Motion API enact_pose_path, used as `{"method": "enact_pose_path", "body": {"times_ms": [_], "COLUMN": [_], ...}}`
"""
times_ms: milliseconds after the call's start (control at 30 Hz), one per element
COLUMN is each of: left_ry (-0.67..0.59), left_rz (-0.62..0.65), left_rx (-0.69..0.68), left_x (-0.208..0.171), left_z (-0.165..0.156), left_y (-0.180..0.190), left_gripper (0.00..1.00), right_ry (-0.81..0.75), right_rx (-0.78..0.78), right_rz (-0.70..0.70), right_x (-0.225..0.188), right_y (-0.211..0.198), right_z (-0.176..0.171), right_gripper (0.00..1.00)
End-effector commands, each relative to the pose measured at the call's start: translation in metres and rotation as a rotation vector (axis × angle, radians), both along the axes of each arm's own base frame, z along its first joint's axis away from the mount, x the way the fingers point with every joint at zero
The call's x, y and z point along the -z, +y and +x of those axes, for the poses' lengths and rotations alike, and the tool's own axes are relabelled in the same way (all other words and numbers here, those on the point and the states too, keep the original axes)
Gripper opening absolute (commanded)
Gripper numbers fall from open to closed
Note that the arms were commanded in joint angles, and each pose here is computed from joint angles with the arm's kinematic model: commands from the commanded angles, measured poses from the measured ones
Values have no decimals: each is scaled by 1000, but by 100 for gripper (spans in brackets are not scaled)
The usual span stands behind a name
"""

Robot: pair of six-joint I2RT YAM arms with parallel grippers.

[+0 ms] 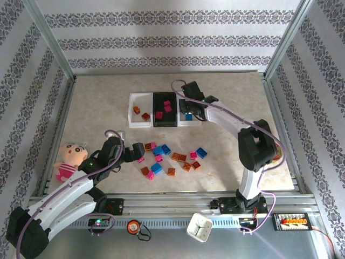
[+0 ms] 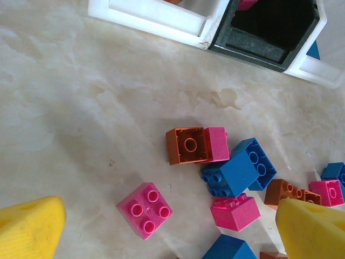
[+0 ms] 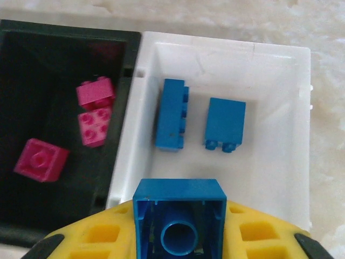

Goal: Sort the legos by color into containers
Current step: Place the lego in the container, then pick up the lego from the middle-left of the table.

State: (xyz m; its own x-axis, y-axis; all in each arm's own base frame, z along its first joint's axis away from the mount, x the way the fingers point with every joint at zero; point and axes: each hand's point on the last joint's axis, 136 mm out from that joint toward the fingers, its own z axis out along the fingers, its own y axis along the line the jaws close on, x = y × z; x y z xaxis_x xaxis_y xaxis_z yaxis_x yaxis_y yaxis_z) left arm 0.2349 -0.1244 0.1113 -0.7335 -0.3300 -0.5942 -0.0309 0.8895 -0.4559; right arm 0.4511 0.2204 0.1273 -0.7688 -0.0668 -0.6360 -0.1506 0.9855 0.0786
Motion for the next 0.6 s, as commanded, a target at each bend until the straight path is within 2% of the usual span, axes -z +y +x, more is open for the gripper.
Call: {"method": "enact_pose_path", "body": {"times_ms": [0,100,200,267,400,567], "left_ry": [32,43,55,74,168,259], "left_rz": [-4,-8,-7,9,60,63], "left_rx": [-2,9,20,36,88,116], "left_x": [6,9,12,15,29,56], "left_z": [-6,-9,-10,-12,-14,-12], "left_y": [2,0,-1,-2,-8,-20], "left_gripper": [100,100,100,99,86,87], "right_ry": [-3,8,24,26,4,9], "right_rx": [65,77,68,60,41,22], "right_rz": [-80,-84,-88,-77,-37,-13], "right_x": [2,10,13,11,3,5], "right_y": [-17,-17,-13,-11,-7,-6], "right_z": [19,31,36,32,16,-6], "right_gripper": [30,39,62,68,70,69]}}
